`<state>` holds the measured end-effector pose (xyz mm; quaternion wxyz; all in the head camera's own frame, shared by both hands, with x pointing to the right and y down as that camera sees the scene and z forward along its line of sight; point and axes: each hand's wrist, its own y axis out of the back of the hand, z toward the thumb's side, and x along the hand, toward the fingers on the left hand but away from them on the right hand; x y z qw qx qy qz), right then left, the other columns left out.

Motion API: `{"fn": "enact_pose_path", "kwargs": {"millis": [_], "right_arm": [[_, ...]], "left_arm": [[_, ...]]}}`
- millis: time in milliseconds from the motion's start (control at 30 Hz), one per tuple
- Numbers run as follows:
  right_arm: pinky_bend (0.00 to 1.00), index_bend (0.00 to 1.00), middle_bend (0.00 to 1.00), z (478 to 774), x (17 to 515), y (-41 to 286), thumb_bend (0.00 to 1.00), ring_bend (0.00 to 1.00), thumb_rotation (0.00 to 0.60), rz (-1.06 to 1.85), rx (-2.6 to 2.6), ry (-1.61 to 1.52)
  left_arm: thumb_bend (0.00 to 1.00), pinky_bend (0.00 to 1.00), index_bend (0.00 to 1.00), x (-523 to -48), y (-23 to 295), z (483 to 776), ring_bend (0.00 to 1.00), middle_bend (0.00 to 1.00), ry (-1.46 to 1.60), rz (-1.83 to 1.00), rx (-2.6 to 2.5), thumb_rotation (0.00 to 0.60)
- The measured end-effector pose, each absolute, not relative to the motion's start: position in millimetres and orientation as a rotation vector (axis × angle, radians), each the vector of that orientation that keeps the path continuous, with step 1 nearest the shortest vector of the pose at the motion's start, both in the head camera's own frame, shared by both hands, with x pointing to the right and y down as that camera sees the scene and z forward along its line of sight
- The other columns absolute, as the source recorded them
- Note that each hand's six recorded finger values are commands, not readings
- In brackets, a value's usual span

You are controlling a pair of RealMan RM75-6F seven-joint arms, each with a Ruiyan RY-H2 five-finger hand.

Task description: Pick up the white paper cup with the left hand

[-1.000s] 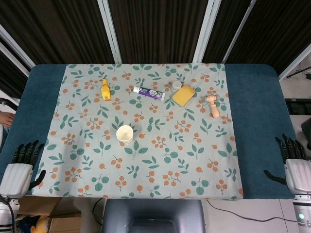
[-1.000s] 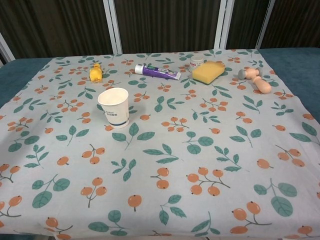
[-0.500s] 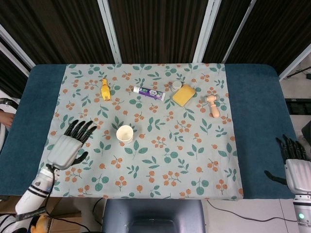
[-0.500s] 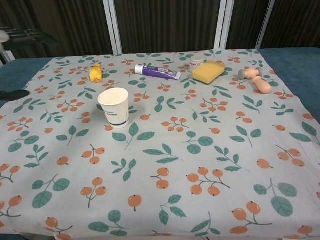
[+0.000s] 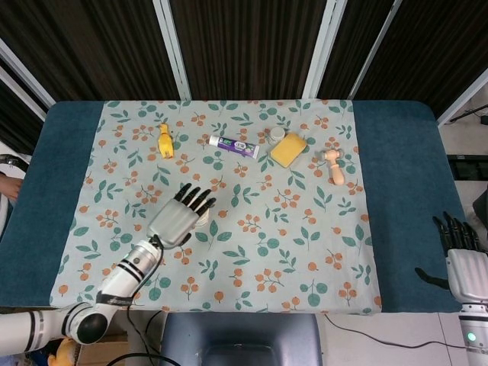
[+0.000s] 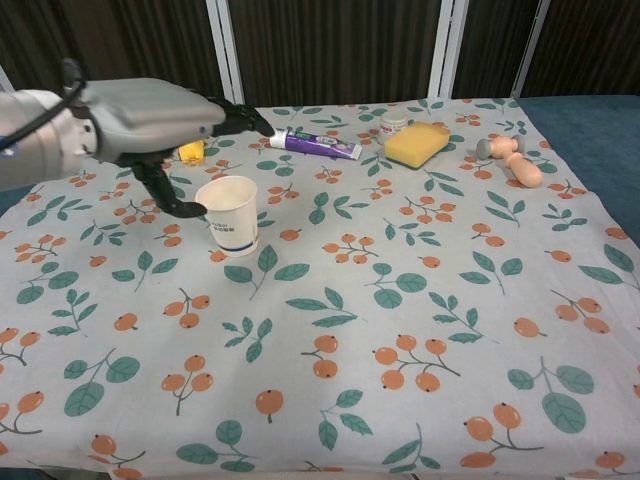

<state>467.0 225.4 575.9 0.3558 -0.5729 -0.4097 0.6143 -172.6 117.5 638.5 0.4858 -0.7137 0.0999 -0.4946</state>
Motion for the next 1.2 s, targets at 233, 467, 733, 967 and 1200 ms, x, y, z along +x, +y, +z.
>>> {"fn": "enact_pose_path", "kwargs": {"millis": [233,467,733,967,1200], "right_arm": [[0.0,0.0,0.0,577.7,471.1,225.8,0.02,0.0,0.6,1.606,-1.473,-1.061],[0.0,0.0,0.0,577.5,475.8,227.5,0.02,0.0,0.6,1.616,-1.467,-1.074],[0.0,0.0,0.0,580.4,480.2,228.5,0.02,0.0,0.6,1.631,-1.472,-1.081],[0.0,0.0,0.0,582.7,480.0,228.7,0.02,0.0,0.6,1.643,-1.475,-1.068],[0.0,0.0,0.0,586.8,479.6,229.2,0.02,0.0,0.6,1.667,-1.481,-1.054]], "left_arm": [[0.28,0.0,0.0,-132.0,120.3,666.0,0.0,0.0,0.12,-1.249,-1.694,0.6],[0.27,0.0,0.0,-125.0,109.5,689.0,0.0,0.0,0.05,-1.322,-1.524,0.6],[0.27,0.0,0.0,-145.0,105.5,708.4,0.0,0.0,-0.02,-1.452,-1.418,0.6],[0.31,0.0,0.04,-147.9,105.1,715.8,0.0,0.11,-0.034,-1.453,-1.397,0.6],[0.36,0.0,0.29,-142.6,107.0,713.9,0.01,0.3,0.014,-1.4,-1.444,0.6]]}}
